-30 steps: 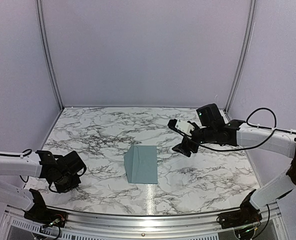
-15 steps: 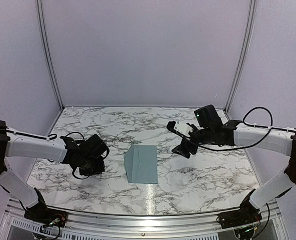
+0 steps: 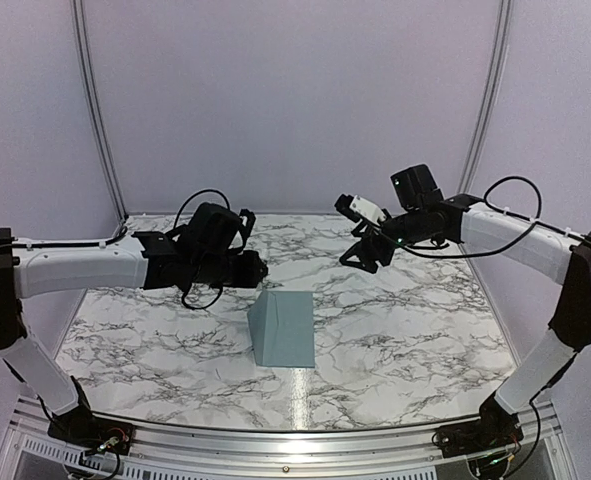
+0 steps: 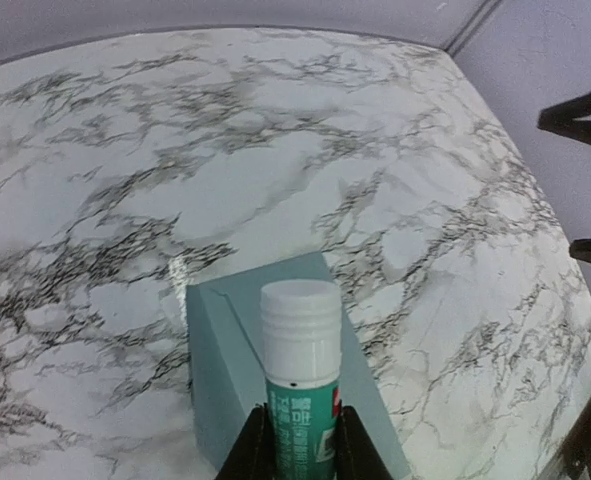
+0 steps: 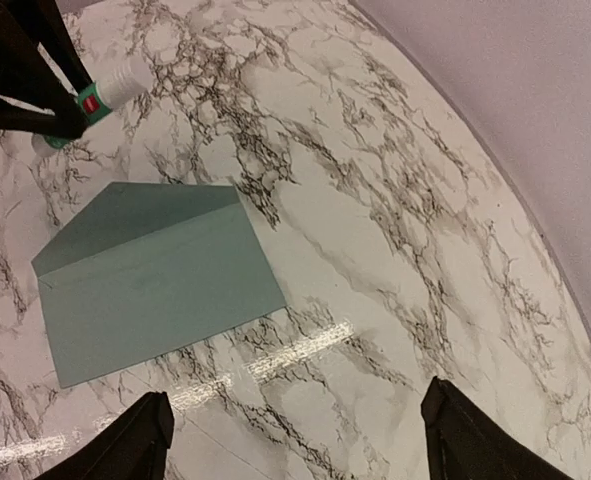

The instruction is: Place the letter into the envelope and seal it

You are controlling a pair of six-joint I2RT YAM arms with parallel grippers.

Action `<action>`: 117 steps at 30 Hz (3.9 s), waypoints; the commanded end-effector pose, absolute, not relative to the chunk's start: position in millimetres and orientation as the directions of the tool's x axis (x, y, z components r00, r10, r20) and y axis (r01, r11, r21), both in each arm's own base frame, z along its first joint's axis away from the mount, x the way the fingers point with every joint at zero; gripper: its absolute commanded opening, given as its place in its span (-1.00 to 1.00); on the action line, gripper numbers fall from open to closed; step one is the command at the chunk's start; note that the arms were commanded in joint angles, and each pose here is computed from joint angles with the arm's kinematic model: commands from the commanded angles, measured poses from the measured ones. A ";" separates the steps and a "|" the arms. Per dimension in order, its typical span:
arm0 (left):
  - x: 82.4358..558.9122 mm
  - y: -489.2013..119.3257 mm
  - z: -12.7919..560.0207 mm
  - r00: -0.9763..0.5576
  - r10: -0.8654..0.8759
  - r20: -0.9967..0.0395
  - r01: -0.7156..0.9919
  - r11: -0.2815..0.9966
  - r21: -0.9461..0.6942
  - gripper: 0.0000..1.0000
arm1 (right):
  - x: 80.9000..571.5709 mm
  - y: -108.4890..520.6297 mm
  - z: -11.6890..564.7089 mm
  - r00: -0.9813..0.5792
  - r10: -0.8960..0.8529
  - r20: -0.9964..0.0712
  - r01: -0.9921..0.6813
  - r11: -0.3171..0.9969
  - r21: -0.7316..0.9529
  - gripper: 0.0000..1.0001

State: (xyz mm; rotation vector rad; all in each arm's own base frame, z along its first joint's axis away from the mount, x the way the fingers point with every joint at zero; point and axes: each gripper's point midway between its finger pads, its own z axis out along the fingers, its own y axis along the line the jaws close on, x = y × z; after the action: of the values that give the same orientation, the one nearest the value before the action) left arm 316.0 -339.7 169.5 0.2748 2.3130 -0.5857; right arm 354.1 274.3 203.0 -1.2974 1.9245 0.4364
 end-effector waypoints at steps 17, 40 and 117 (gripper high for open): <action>233.1 -454.3 216.3 -0.351 0.298 -0.888 0.917 0.299 -0.262 -1.00 | 258.3 314.5 236.0 -0.280 -0.551 -0.786 -0.930 -0.047 0.364 0.36; 223.1 -458.9 200.5 -0.335 0.356 -0.872 0.932 0.262 -0.251 -1.00 | 245.1 313.8 237.8 -0.309 -0.549 -0.776 -0.900 -0.095 0.426 0.06; 230.1 -433.7 143.5 -0.340 0.562 -0.754 0.924 0.350 -0.155 -1.00 | 269.6 298.2 250.8 -0.114 -0.709 -0.696 -0.976 -0.052 0.214 -1.00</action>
State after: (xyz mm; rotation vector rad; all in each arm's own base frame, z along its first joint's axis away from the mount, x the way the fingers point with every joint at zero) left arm 232.8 -449.1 158.1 1.2528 1.9584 -0.8645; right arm 259.8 303.3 233.4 -1.8350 1.8675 1.0131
